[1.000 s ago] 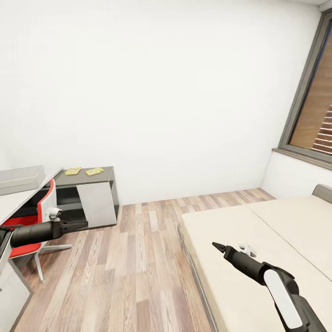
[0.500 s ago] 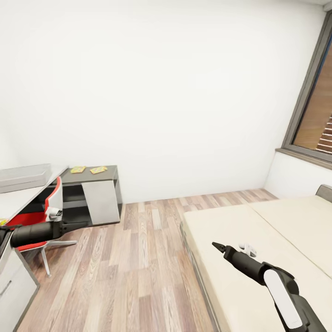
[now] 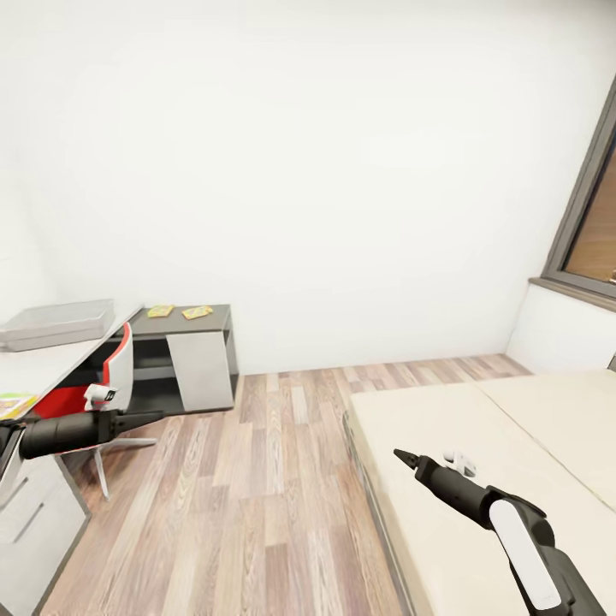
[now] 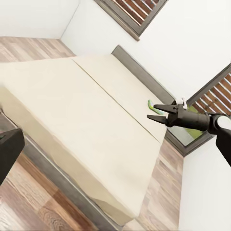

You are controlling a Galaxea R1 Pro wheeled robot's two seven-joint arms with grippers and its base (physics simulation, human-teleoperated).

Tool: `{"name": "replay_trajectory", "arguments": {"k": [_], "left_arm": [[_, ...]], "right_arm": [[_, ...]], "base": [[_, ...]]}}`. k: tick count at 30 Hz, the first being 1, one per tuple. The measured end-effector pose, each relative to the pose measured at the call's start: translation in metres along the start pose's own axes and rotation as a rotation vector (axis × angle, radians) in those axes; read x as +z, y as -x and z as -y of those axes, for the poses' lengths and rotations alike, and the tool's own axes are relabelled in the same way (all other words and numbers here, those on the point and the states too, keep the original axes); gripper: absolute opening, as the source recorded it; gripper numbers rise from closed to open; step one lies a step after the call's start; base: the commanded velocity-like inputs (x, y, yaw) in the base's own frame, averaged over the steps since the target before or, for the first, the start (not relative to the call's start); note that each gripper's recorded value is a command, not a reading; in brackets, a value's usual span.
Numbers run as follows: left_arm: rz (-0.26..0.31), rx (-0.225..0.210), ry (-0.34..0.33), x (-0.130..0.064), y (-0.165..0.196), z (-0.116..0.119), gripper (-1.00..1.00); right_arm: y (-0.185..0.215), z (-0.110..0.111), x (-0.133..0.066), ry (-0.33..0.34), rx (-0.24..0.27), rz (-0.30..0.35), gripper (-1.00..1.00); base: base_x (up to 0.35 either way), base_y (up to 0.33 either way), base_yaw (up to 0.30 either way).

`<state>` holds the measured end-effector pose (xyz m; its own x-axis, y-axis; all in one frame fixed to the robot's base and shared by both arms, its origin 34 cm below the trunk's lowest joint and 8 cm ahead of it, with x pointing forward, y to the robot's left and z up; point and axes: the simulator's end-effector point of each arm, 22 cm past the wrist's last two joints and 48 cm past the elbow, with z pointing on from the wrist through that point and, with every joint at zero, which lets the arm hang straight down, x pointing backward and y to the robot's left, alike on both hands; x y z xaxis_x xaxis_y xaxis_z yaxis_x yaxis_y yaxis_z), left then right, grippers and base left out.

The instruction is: Put all the toys in the child's room - the three board games (two on the bed and one on the table), the two jigsaw puzzles on the table, and the tennis ball on the table - inside the toy box on the table in the child's room.

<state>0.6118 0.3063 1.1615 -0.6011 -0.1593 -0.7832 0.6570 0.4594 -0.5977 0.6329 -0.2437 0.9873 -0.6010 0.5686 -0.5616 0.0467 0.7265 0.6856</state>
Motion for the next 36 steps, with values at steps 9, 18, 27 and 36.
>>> {"name": "replay_trajectory", "arguments": {"k": [9,18,27,36], "left_arm": [[0.000,0.000,0.000,0.0001,0.0000,0.0001,1.00],[-0.001,0.000,0.000,0.0002,-0.0002,-0.0001,1.00],[0.000,0.000,0.000,0.0001,0.0000,0.0001,1.00],[0.000,0.000,0.000,0.0000,0.0001,0.0001,1.00]], "right_arm": [[0.0002,-0.0003,-0.0002,0.002,0.000,0.001,1.00],[0.0000,-0.0001,0.0001,0.001,0.000,0.000,1.00],[0.0000,-0.0009,-0.0001,0.004,0.000,0.000,1.00],[0.0000,-0.0004,-0.0001,0.002,0.000,0.000,1.00]], "base": [[-0.006,-0.012,0.111],[-0.049,-0.050,0.090],[-0.023,-0.022,0.184],[-0.002,-0.002,0.020]]}}
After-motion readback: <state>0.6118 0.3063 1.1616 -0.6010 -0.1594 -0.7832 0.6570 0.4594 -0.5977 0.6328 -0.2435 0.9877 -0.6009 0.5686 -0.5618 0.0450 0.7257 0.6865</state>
